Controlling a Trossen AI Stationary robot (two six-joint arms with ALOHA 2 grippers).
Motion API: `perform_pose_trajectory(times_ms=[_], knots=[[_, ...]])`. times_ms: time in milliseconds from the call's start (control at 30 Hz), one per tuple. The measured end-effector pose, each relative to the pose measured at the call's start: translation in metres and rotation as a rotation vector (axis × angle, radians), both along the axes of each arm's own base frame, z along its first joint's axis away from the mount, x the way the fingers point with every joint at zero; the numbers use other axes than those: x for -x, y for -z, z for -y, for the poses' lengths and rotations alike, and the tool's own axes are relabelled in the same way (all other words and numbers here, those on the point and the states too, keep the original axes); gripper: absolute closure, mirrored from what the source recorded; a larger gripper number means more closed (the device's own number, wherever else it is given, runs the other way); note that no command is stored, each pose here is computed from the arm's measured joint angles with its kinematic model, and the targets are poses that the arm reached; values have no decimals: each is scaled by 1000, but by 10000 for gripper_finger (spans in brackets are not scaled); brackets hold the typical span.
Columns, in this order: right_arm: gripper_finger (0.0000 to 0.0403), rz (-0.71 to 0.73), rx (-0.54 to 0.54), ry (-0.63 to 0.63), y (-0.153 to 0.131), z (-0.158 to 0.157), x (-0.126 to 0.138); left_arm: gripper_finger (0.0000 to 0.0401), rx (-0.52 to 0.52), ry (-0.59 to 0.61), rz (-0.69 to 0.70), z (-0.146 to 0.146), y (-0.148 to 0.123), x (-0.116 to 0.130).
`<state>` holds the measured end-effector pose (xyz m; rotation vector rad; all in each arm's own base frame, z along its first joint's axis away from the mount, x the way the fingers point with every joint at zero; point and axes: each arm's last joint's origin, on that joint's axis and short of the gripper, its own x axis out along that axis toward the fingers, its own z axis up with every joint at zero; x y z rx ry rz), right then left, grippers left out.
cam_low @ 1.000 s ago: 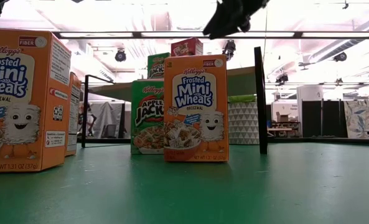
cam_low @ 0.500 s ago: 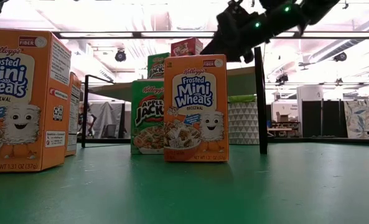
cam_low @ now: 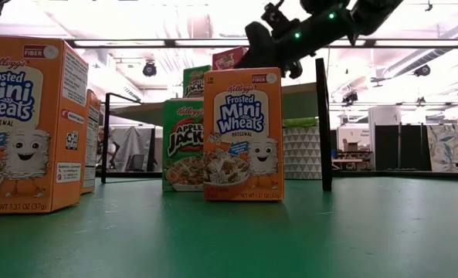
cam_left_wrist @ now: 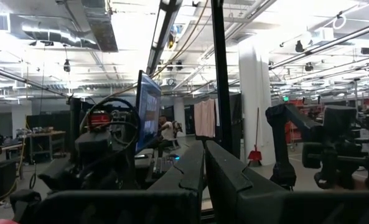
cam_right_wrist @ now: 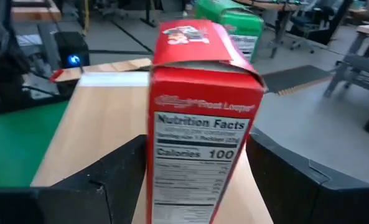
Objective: Stack cereal on shelf
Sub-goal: Put the bottom right red cereal box on the shelf
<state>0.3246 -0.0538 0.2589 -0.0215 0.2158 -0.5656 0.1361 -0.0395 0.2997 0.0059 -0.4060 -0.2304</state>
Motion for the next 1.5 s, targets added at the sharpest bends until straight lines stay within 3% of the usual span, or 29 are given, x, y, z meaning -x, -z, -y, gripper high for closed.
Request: perform_pose_trajectory(times_ms=[533, 833, 1133, 1500], knots=[[214, 15, 28, -7, -9, 0, -2, 401, 3, 1, -2, 0, 0, 0], [219, 11, 35, -1, -9, 3, -2, 401, 1, 1, 1, 0, 0, 0], [219, -19, 90, 9, -13, 27, 4, 401, 1, 0, 2, 0, 0, 0], [219, 13, -32, -133, -17, 69, 23, 401, 1, 0, 2, 0, 0, 0]])
